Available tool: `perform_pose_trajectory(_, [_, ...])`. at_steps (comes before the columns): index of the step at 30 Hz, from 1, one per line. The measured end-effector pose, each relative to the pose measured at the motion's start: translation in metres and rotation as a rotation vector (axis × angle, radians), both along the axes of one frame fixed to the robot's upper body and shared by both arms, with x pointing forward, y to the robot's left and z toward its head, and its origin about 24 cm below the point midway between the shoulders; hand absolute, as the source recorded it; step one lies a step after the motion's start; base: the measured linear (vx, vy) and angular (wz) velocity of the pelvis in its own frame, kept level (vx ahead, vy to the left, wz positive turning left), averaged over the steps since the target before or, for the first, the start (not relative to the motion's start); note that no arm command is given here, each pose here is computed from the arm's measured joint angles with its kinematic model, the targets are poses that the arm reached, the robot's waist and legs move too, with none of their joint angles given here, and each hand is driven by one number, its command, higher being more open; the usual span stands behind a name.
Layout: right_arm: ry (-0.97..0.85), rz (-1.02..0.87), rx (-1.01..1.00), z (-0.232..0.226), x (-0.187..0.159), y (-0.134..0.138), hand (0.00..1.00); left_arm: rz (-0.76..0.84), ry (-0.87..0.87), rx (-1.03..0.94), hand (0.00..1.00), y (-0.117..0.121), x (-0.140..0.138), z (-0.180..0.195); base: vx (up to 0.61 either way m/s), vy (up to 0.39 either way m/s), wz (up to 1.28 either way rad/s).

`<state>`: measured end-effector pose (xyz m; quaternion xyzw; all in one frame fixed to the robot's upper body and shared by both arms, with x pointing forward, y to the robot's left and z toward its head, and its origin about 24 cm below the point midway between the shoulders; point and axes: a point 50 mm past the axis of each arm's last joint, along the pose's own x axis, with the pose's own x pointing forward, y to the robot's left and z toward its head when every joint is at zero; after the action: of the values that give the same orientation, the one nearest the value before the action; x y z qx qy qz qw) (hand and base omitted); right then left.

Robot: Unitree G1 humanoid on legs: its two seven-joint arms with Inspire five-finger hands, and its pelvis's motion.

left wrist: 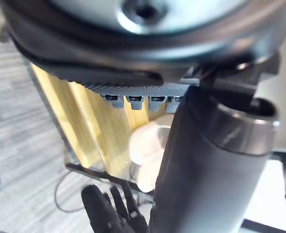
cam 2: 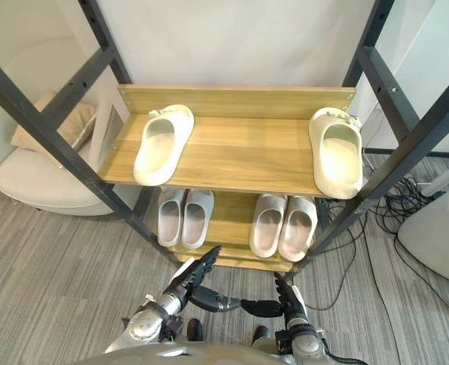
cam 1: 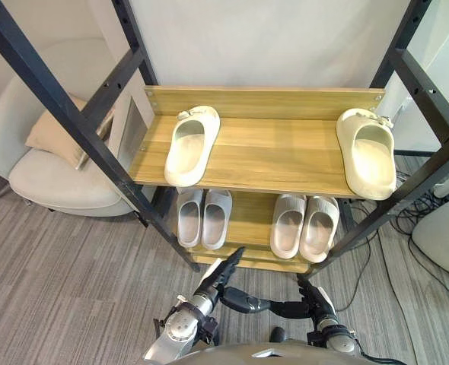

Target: Organize the slippers on the shoe rack

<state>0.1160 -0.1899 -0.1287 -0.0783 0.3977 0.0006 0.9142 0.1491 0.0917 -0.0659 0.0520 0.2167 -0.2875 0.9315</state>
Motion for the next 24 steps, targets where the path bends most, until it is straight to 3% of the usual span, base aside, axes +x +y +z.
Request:
perform_pose_trajectory(8, [0.019, 0.01, 0.029, -0.002, -0.006, -0.003, 1.0, -0.236, -0.03, -0.395, 1.0, -0.058, -0.014, 0.052, 0.0, 0.0, 0.0])
perform_pose_trajectory(18, [0.032, 0.026, 0.037, -0.003, -0.01, 0.0, 1.0, -0.232, -0.151, -0.62, 1.0, -0.067, 0.006, 0.105, 0.0, 0.007, -0.01])
perform_pose_trajectory(24, [0.056, 0.034, 0.048, -0.007, -0.01, 0.005, 1.0, -0.183, -0.312, -0.751, 1.0, -0.066, 0.013, 0.151, 0.0, 0.004, -0.01])
